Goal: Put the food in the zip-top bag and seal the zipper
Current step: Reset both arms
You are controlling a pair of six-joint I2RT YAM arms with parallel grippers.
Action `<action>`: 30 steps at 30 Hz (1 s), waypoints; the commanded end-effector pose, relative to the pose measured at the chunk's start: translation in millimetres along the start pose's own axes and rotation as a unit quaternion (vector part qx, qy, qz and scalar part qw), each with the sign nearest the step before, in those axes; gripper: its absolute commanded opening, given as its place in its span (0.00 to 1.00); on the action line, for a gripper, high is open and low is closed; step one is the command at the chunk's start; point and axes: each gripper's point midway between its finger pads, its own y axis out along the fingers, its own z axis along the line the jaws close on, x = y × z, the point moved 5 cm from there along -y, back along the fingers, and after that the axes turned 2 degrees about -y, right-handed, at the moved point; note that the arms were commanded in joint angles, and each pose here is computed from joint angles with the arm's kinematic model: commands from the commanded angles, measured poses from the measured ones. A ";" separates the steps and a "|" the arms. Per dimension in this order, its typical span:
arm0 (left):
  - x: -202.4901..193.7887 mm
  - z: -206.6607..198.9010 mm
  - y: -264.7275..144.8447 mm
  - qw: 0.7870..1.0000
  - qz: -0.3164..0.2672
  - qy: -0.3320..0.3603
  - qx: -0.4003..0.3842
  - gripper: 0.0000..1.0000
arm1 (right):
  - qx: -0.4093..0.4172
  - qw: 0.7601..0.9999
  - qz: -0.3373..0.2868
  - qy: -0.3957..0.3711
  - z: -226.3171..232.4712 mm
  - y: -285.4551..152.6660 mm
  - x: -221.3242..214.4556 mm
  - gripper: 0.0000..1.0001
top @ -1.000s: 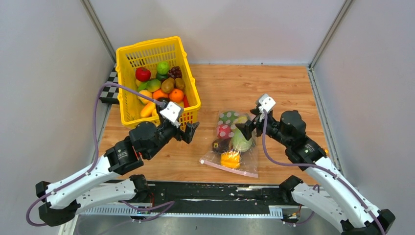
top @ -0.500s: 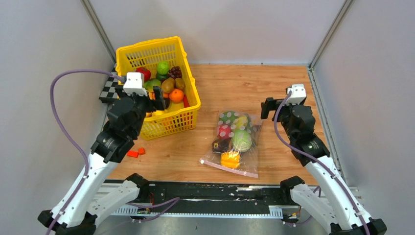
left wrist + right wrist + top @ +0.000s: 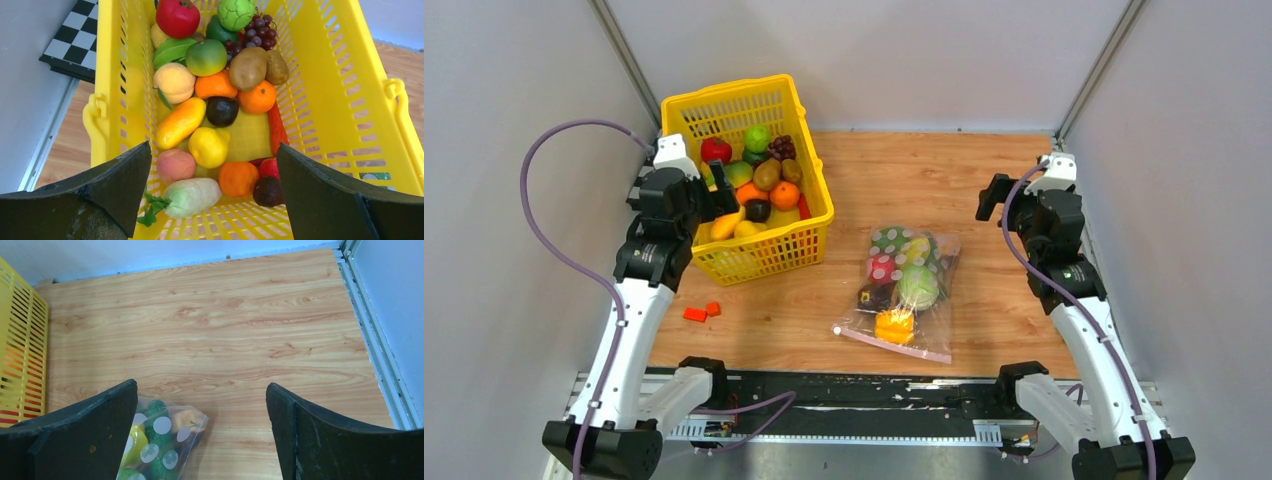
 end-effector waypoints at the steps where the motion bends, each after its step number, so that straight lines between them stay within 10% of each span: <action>1: 12.5 1.2 -12.3 0.999 -0.018 -0.026 0.007 1.00 | 0.015 0.999 -0.032 0.022 6.5 -1.7 21.7 1.00; 30: 21.0 -0.6 -9.8 0.997 -0.058 -0.051 0.003 1.00 | 0.038 0.997 -0.069 0.019 13.1 0.4 39.5 1.00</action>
